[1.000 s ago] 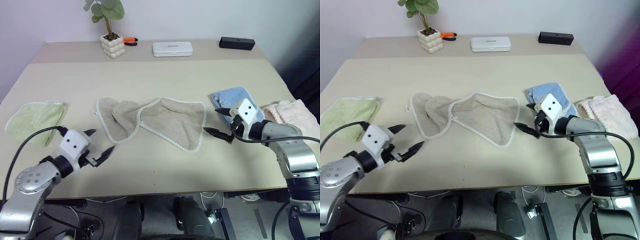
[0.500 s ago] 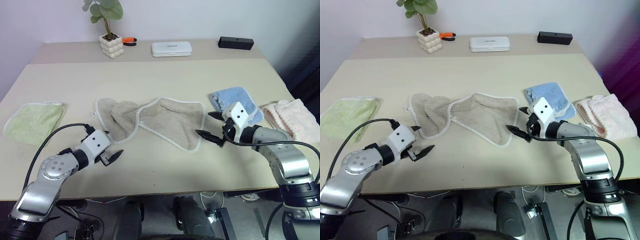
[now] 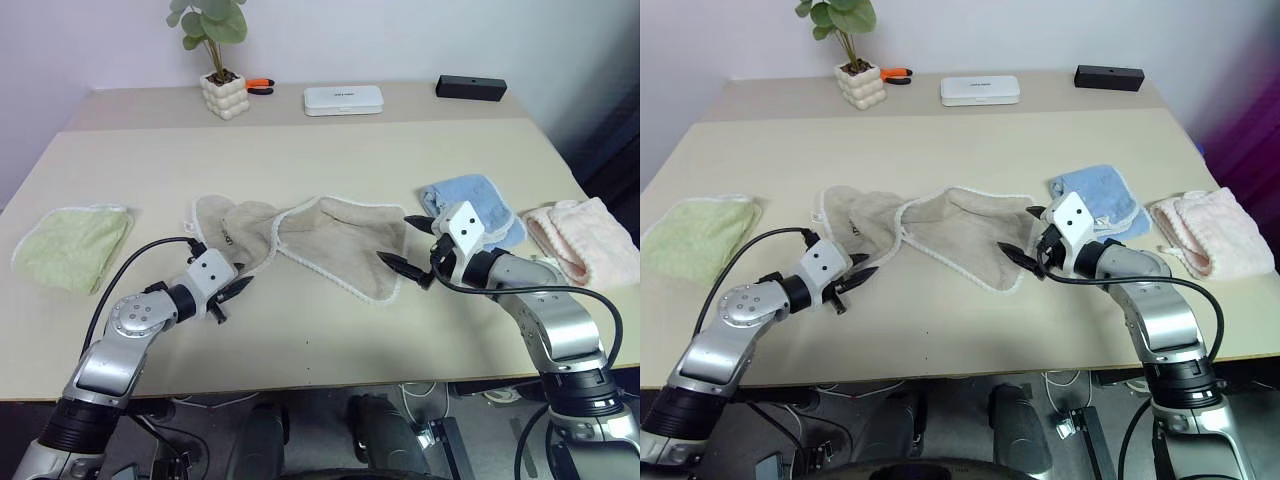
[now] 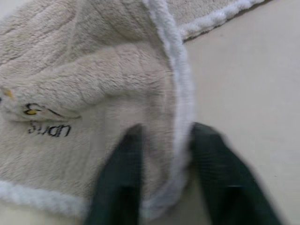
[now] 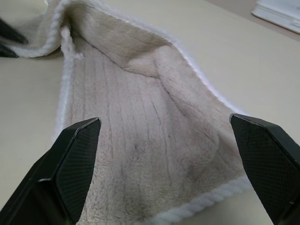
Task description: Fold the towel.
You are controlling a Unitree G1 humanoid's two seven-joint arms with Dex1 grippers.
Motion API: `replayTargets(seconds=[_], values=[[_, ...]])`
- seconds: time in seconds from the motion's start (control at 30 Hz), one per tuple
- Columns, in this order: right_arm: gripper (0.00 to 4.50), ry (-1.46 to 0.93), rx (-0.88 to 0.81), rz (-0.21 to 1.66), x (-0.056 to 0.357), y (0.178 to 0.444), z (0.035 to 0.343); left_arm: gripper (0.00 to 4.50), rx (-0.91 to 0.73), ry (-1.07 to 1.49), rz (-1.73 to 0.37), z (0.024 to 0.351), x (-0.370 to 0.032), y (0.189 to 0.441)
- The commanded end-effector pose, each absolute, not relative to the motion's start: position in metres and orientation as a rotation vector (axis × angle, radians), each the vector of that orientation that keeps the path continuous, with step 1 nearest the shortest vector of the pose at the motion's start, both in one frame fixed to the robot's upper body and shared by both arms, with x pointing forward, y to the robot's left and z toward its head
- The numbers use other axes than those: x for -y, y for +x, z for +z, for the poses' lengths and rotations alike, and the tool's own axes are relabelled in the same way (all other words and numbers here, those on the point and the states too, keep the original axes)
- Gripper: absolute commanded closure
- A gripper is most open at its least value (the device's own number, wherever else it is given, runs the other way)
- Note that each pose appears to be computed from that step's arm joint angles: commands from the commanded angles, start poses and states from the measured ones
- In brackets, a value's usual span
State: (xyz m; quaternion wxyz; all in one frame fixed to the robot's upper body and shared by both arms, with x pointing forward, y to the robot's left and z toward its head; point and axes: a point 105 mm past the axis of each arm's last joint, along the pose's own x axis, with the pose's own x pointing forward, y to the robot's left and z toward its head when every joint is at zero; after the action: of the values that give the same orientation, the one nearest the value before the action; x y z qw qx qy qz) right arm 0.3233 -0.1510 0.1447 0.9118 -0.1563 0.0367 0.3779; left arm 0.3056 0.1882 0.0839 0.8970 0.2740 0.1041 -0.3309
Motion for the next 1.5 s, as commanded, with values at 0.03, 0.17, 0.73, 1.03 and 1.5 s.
replayTargets(seconds=[0.03,0.17,0.73,1.03,1.5], values=[[0.0,-0.346,-0.024,0.789,0.147,0.325,0.156,4.42,-0.257,0.604,-0.584,0.084,-0.217,0.309],[0.0,-0.436,-0.081,0.754,0.154,0.339,0.148,4.42,-0.176,0.584,-0.54,0.108,-0.223,0.307],[0.0,-0.377,-0.219,0.552,0.153,0.445,0.137,4.42,-0.219,0.586,-0.523,0.117,-0.25,0.266],[1.86,-0.332,-0.323,0.566,0.153,0.449,0.12,4.5,-0.24,0.579,-0.525,0.115,-0.25,0.26],[4.45,-0.385,-0.185,0.538,0.17,0.45,0.16,4.5,-0.234,0.582,-0.498,0.118,-0.258,0.267]])
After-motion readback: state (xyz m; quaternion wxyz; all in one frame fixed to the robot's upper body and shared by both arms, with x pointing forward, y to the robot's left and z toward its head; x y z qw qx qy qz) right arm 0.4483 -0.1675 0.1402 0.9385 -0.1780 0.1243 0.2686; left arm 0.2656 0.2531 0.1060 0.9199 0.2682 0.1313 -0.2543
